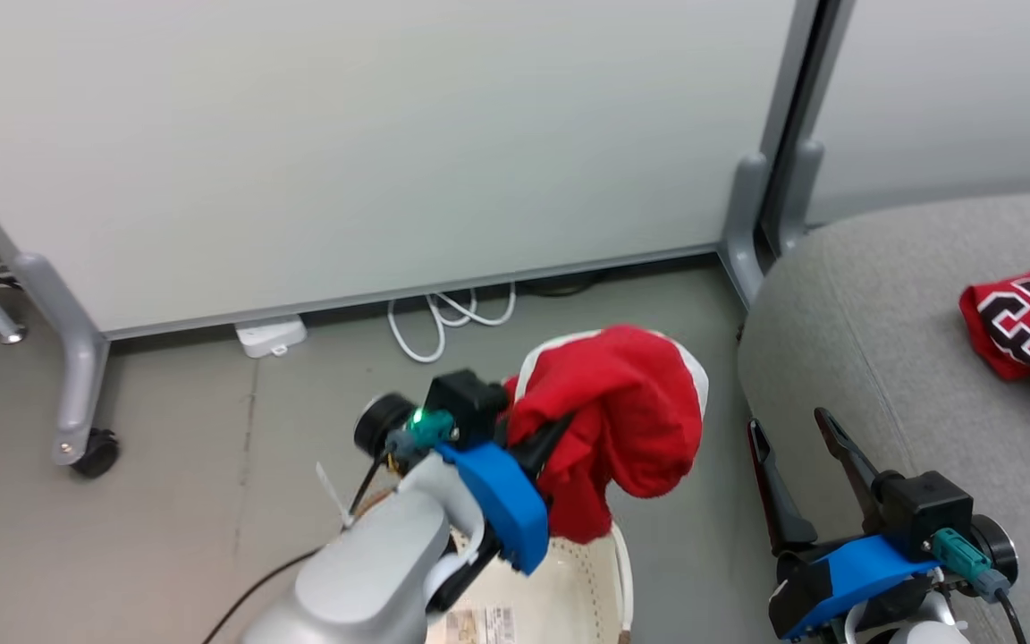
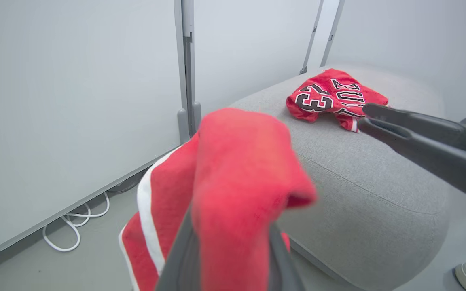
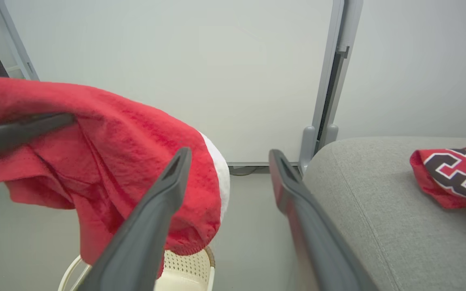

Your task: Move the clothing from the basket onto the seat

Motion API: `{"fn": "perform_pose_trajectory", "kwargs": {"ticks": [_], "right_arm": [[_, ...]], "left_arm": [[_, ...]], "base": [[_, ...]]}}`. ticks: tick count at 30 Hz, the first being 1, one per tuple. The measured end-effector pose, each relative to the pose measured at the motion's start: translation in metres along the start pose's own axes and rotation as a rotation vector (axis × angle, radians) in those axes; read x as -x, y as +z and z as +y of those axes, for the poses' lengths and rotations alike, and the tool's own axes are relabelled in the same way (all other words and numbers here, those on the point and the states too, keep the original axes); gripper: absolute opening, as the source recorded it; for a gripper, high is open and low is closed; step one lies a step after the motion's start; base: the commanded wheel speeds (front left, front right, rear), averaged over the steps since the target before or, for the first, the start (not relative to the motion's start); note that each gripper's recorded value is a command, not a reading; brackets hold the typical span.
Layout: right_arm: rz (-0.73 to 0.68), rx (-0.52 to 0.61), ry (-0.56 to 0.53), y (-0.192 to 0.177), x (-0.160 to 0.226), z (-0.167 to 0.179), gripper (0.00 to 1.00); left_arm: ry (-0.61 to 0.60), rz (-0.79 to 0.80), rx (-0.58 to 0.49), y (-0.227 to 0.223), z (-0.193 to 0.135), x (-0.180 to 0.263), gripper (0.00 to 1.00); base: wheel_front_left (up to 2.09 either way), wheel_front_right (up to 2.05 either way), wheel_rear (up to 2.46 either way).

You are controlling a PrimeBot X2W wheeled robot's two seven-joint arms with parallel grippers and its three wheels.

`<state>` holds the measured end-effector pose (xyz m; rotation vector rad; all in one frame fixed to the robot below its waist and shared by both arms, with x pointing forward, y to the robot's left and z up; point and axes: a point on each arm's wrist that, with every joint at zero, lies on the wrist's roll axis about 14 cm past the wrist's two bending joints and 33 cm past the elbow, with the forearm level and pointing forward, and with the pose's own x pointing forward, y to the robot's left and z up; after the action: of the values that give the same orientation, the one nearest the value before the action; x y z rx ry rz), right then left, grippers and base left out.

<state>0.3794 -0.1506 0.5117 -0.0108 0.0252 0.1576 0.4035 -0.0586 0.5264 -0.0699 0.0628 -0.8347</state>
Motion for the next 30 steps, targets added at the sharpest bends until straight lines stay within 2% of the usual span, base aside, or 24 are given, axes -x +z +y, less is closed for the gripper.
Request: {"fn": "perform_pose_trajectory", "kwargs": {"ticks": [5, 10, 24, 30], "right_arm": [[-0.038, 0.003, 0.042, 0.015, -0.001, 0.014, 1.0], [-0.042, 0.001, 0.055, 0.017, -0.001, 0.019, 1.0], [-0.009, -0.001, 0.051, 0.008, 0.003, 0.018, 1.0], [-0.01, 0.014, 0.105, 0.011, -0.001, 0.036, 1.0]], "left_arm": [[0.007, -0.106, -0.045, 0.054, 0.004, 0.0, 0.0], [0.002, -0.143, -0.092, 0.079, 0.008, -0.004, 0.0], [-0.008, -0.107, -0.081, 0.066, 0.008, -0.011, 0.0], [-0.028, -0.105, -0.081, 0.066, 0.002, -0.014, 0.0]], "base": [[0.0, 0.0, 0.0], [0.0, 0.0, 0.0], [0.0, 0.0, 0.0], [0.0, 0.0, 0.0]]}}
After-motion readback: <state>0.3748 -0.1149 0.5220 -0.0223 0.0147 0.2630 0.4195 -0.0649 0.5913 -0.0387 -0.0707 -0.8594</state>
